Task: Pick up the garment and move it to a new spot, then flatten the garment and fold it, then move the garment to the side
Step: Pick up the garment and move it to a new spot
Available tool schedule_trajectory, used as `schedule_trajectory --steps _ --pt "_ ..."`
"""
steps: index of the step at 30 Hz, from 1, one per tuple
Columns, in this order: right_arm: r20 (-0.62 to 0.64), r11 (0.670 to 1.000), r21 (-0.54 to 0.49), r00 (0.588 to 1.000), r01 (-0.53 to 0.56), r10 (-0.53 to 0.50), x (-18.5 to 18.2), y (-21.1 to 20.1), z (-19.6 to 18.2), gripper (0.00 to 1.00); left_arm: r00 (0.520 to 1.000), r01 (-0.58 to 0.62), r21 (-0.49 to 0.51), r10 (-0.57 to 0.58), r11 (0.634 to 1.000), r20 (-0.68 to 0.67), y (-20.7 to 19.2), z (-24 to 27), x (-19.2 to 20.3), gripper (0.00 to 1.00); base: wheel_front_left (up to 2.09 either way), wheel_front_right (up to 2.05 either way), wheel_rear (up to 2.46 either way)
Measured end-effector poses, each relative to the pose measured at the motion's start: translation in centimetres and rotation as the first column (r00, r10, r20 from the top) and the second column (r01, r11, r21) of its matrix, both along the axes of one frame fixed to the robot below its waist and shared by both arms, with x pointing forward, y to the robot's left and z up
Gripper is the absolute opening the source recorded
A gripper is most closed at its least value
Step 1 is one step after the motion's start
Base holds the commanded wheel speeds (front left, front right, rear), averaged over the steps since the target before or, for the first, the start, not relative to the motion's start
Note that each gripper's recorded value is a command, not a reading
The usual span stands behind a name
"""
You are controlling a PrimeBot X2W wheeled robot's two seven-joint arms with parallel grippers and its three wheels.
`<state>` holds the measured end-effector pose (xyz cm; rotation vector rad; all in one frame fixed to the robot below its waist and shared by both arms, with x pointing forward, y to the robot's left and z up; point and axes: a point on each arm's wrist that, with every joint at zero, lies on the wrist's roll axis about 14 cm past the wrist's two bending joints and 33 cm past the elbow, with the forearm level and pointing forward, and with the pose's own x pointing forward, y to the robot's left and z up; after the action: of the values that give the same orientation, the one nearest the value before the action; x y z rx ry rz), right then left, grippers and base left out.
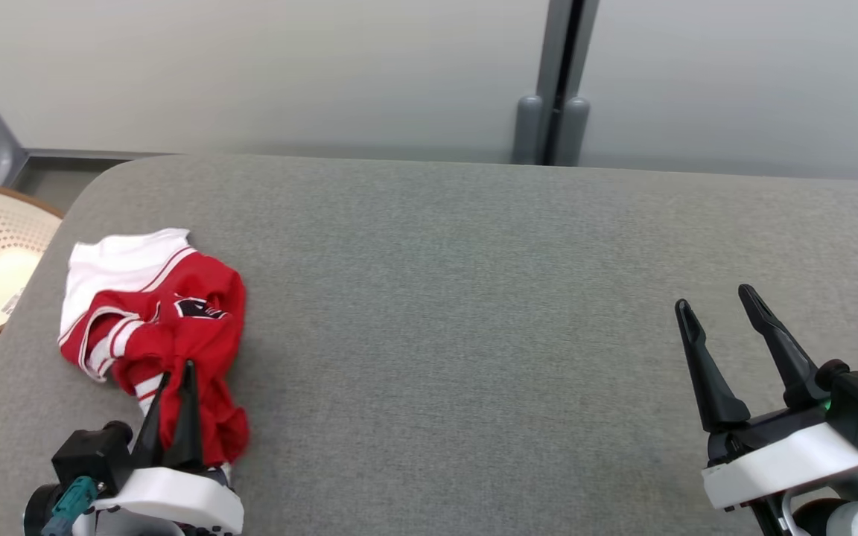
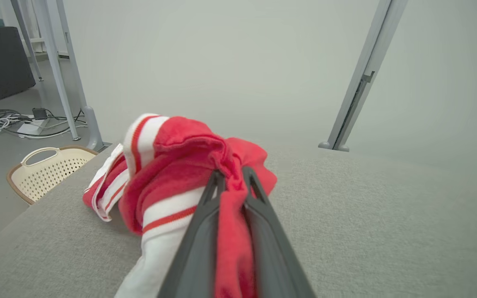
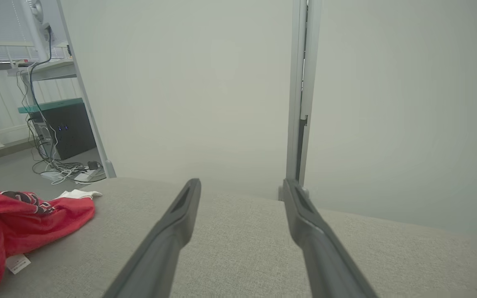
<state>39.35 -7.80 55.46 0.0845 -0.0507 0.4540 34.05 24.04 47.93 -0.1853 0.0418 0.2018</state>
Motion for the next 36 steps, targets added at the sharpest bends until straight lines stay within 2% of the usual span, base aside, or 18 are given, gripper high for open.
schedule_trajectory --steps 4,7,9,12,15,19,24,26,27,28,29,32,34,36 --pt "0.003 0.999 0.0 0.999 0.032 -0.032 -0.4 -1.1 0.2 1.0 0.994 0.109 -0.002 -0.109 0.994 0.026 -3.1 1.4 1.3 0.0 0.0 0.0 0.0" --pt "0.003 0.998 0.0 0.998 0.06 -0.06 -0.5 -2.1 0.3 1.0 0.976 0.215 -0.002 -0.215 0.977 0.034 -6.5 2.3 2.7 0.0 0.0 0.0 0.0" --pt "0.007 0.997 0.001 0.997 0.08 -0.08 -0.2 -2.7 0.4 1.0 0.955 0.293 -0.003 -0.293 0.956 0.057 -8.8 3.0 4.2 0.0 0.0 0.0 0.0" --pt "0.01 0.992 0.001 0.992 0.126 -0.126 0.2 -4.3 0.3 1.0 0.901 0.424 0.006 -0.423 0.906 0.097 -12.9 4.3 6.7 0.0 0.0 0.0 0.0" --pt "0.003 0.981 0.002 0.981 0.193 -0.193 0.6 -6.5 -0.2 1.0 0.823 0.558 0.018 -0.555 0.83 0.122 -17.9 5.0 8.6 0.0 0.0 0.0 0.0" --pt "-0.017 0.96 0.011 0.96 0.278 -0.278 1.0 -9.0 -1.4 1.0 0.694 0.71 0.029 -0.706 0.704 0.144 -24.5 5.4 10.2 0.0 0.0 0.0 0.0" --pt "-0.079 0.924 0.005 0.921 0.383 -0.382 0.7 -11.9 -4.2 1.0 0.529 0.847 -0.011 -0.841 0.532 0.112 -31.6 2.9 9.8 0.0 0.0 0.0 0.0" --pt "-0.101 0.91 0.0 0.906 0.414 -0.412 0.5 -12.7 -5.2 1.0 0.483 0.876 -0.045 -0.871 0.481 0.087 -33.4 1.3 9.4 0.0 0.0 0.0 0.0" --pt "-0.112 0.904 -0.005 0.898 0.428 -0.426 0.4 -13.1 -5.7 1.0 0.466 0.885 -0.062 -0.882 0.462 0.072 -34.1 0.3 9.3 0.05 0.0 0.0 0.0" --pt "-0.123 0.898 -0.011 0.89 0.44 -0.438 0.2 -13.5 -6.2 1.0 0.453 0.891 -0.077 -0.889 0.448 0.063 -34.6 -0.5 9.1 0.42 0.0 0.0 0.0" --pt "-0.131 0.893 -0.017 0.884 0.451 -0.449 0.1 -13.8 -6.6 1.0 0.442 0.895 -0.088 -0.895 0.436 0.059 -35.0 -1.1 9.0 1.0 0.0 0.0 0.0" --pt "-0.153 0.882 -0.032 0.869 0.471 -0.47 0.0 -14.4 -7.6 1.0 0.424 0.903 -0.105 -0.903 0.416 0.073 -35.9 -1.8 9.0 1.0 0.0 0.0 0.0" --pt "-0.148 0.884 -0.03 0.873 0.466 -0.465 0.4 -14.3 -7.6 1.0 0.432 0.901 -0.1 -0.897 0.423 0.095 -35.6 -1.6 9.2 1.0 0.0 0.0 0.0" --pt "-0.136 0.891 -0.025 0.881 0.454 -0.453 0.8 -14.0 -7.3 1.0 0.453 0.891 -0.086 -0.881 0.445 0.134 -34.9 -0.5 9.6 1.0 0.0 0.0 0.0"
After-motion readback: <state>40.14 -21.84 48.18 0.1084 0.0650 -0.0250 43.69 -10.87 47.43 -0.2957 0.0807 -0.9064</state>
